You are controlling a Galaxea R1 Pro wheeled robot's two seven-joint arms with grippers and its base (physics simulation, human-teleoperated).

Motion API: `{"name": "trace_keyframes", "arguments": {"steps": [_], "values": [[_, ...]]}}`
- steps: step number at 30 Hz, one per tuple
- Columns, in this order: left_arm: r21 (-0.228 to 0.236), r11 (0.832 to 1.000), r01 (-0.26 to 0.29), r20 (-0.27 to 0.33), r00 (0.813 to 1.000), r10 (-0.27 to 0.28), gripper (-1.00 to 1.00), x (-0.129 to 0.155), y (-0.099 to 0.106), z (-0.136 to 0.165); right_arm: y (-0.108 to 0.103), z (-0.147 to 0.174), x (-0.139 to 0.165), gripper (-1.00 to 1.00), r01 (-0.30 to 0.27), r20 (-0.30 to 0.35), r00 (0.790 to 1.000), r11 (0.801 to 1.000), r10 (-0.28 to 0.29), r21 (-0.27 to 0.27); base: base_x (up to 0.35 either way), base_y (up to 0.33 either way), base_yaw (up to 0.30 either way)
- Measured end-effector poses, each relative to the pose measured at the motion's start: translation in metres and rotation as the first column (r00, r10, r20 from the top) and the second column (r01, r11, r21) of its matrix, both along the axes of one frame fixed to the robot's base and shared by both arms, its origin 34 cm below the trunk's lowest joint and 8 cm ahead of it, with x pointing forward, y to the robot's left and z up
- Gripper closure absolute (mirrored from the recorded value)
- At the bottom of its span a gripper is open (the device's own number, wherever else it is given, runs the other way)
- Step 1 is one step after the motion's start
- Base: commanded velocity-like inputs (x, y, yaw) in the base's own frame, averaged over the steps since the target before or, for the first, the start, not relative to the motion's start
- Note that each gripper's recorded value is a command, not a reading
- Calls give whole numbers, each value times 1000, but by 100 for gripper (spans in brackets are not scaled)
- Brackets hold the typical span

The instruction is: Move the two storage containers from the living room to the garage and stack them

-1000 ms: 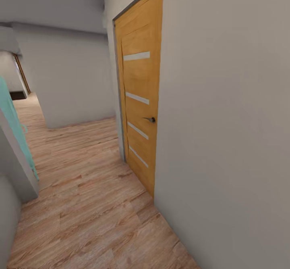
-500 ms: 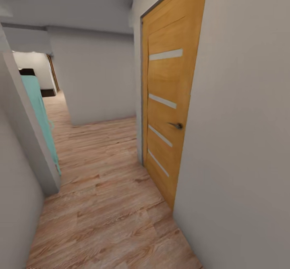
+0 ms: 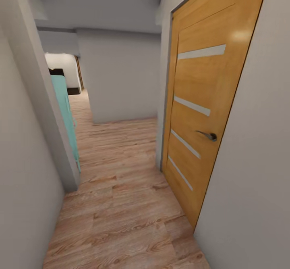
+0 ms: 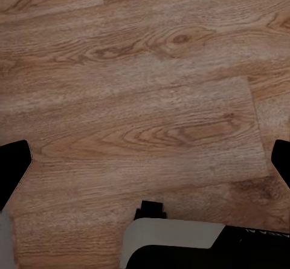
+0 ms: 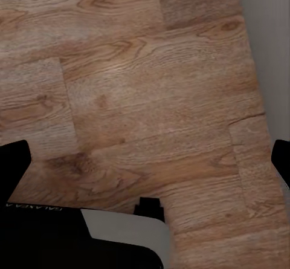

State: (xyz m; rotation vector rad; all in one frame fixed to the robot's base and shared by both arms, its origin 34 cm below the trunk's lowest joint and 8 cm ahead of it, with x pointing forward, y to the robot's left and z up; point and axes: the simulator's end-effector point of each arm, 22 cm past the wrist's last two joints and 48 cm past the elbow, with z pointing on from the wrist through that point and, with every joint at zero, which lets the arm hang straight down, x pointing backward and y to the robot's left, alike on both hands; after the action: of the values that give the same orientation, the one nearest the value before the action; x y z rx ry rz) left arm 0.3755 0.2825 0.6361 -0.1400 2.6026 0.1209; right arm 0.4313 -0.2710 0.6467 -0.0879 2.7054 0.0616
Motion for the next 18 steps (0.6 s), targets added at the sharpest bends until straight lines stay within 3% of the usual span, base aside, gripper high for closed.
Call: {"name": "trace_keyframes", "arguments": {"steps": [18], "values": [[-1, 1000, -1, -1, 1000, 1, -100, 0, 0, 0, 0, 0, 1, -100, 5, 2, 1000, 1000, -5, 1, 320, 24, 265]]}}
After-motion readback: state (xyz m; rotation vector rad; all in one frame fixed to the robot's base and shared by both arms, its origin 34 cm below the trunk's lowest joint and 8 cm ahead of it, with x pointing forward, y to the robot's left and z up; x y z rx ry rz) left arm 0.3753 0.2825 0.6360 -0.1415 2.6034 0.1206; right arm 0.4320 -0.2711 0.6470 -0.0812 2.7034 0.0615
